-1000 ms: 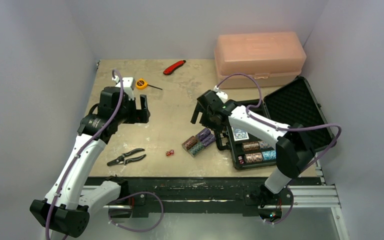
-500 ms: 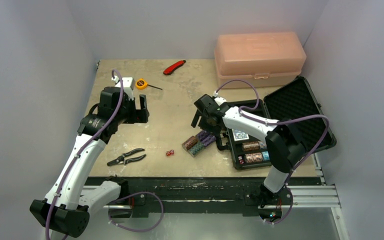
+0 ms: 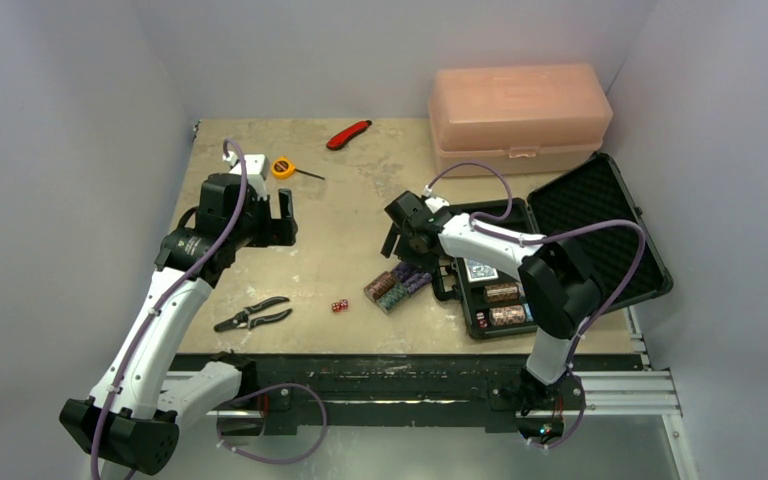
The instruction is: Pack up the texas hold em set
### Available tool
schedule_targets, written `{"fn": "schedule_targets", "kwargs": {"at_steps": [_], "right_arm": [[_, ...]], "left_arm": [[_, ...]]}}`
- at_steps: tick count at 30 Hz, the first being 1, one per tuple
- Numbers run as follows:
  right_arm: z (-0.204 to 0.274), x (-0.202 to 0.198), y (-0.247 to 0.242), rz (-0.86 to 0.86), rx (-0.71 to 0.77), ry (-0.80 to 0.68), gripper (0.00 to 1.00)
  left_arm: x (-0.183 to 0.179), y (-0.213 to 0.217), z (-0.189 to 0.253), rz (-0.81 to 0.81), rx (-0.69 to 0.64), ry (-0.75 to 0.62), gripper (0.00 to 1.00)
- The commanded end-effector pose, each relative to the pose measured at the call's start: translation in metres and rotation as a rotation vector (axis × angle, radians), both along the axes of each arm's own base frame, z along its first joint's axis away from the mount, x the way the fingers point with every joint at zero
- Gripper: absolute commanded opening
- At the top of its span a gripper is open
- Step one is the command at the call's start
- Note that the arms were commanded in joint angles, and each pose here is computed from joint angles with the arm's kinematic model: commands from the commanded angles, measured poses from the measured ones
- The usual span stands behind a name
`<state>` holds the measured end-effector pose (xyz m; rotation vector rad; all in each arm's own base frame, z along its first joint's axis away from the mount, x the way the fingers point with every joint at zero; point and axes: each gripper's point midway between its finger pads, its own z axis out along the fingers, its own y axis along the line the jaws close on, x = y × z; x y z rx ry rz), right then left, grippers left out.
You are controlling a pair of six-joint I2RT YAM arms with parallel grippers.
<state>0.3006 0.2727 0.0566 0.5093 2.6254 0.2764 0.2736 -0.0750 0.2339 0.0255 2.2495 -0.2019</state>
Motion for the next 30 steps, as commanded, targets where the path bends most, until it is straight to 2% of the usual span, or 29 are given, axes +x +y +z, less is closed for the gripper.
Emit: {"fn": "schedule_targets", "kwargs": {"at_steps": [1, 8, 20, 22, 25, 30], "right_arm": [[-0.010, 0.002, 0.003, -0.005, -0.007, 0.001, 0.77], [-0.014, 0.003, 0.001, -0.006, -0.022, 0.001, 0.75], [-0.018, 0.006, -0.001, 0.005, -0.049, -0.008, 0.59], [-0.020, 0.007, 0.000, 0.016, -0.051, -0.008, 0.52], [-0.021, 0.010, 0.009, 0.079, -0.037, -0.011, 0.29], [-0.020, 0.024, 0.020, 0.220, -0.104, -0.019, 0.18]], "left_arm": [[0.005, -0.001, 0.019, -0.012, 0.008, -0.053, 0.88], [0.005, 0.000, 0.019, -0.011, 0.011, -0.055, 0.88], [0.005, 0.000, 0.019, -0.009, 0.012, -0.055, 0.88], [0.005, 0.000, 0.019, -0.009, 0.012, -0.056, 0.88], [0.005, 0.000, 0.019, -0.010, 0.012, -0.054, 0.88], [0.005, 0.000, 0.019, -0.010, 0.012, -0.053, 0.88]]}}
